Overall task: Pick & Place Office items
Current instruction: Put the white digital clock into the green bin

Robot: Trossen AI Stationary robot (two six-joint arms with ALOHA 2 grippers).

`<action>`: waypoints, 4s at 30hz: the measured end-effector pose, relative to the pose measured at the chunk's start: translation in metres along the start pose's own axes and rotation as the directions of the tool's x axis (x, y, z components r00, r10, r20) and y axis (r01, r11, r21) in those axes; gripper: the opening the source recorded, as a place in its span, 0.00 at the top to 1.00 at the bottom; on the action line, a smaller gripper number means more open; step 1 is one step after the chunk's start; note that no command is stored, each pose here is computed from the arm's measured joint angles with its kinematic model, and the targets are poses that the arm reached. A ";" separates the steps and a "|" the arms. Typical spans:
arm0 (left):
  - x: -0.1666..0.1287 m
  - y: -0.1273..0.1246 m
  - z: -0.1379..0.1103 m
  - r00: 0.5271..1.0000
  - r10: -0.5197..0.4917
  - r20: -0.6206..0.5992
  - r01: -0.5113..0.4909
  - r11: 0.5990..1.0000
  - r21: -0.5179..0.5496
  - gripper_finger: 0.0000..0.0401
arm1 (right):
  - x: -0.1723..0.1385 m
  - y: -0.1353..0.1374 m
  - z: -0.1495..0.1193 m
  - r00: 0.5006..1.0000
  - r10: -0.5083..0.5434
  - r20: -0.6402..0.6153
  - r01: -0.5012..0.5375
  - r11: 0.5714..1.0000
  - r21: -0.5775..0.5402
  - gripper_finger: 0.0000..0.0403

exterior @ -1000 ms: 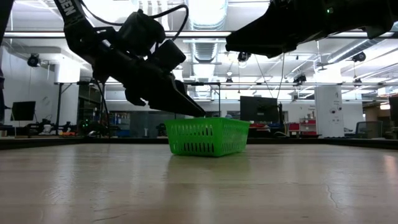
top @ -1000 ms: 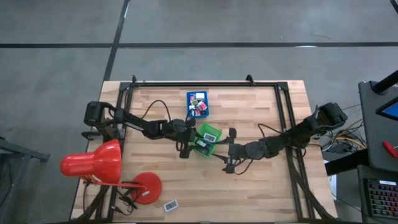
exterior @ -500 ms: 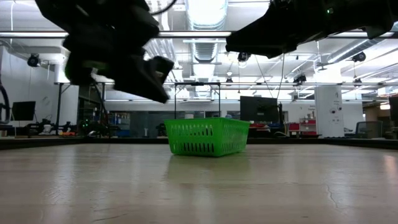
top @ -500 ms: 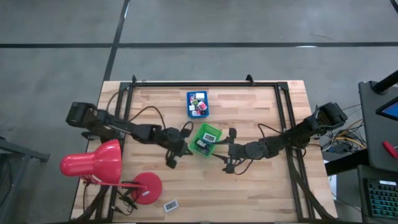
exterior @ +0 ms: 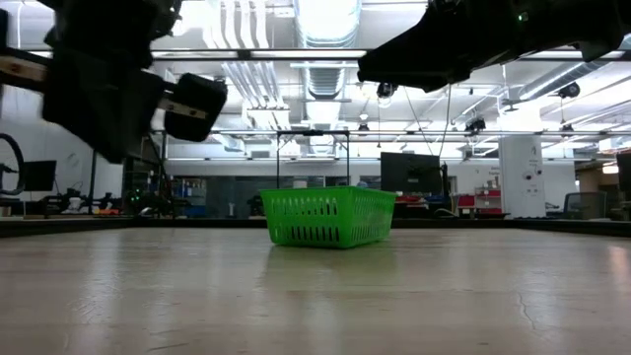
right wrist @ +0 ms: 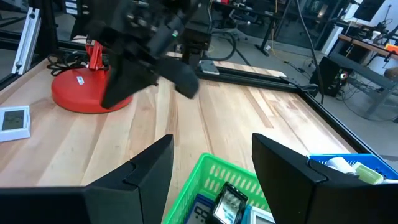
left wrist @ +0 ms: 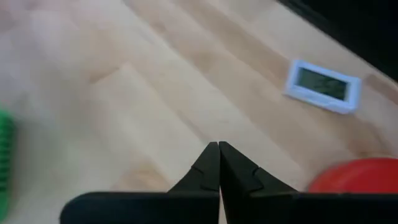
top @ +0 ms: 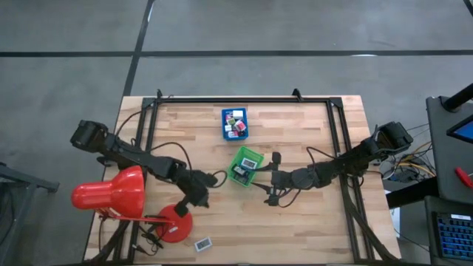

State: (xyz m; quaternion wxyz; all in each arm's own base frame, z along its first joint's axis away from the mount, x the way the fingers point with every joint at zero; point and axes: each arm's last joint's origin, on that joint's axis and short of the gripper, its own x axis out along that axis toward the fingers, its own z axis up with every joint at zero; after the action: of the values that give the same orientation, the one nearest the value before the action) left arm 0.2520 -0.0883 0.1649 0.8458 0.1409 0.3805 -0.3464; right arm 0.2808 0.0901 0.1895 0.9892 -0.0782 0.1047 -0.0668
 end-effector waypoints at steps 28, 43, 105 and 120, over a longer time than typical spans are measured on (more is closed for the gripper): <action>0.027 -0.057 0.043 0.952 -0.292 -0.090 0.279 0.951 -0.135 1.00 | 0.000 0.000 0.000 1.000 0.000 -0.001 0.000 1.000 0.003 0.47; 0.052 -0.080 0.059 0.898 -0.426 -0.113 0.403 0.897 -0.179 1.00 | 0.000 0.000 -0.001 1.000 0.000 -0.004 0.000 1.000 0.002 0.47; 0.109 -0.079 0.045 0.985 -0.057 -0.165 0.046 0.996 -0.074 1.00 | -0.033 0.013 0.023 0.973 -0.222 0.060 0.223 0.975 -0.010 0.47; 0.103 -0.027 0.041 0.915 0.369 -0.163 -0.388 0.916 -0.106 1.00 | -0.033 0.011 0.024 0.961 -0.271 0.059 0.271 0.963 0.006 0.47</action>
State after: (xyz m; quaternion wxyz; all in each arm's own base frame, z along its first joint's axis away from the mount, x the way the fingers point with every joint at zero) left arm 0.3038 -0.1776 0.1167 0.8758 0.1780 0.4268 -0.1384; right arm 0.2553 0.1096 0.2174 0.9733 -0.0948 0.0638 -0.1989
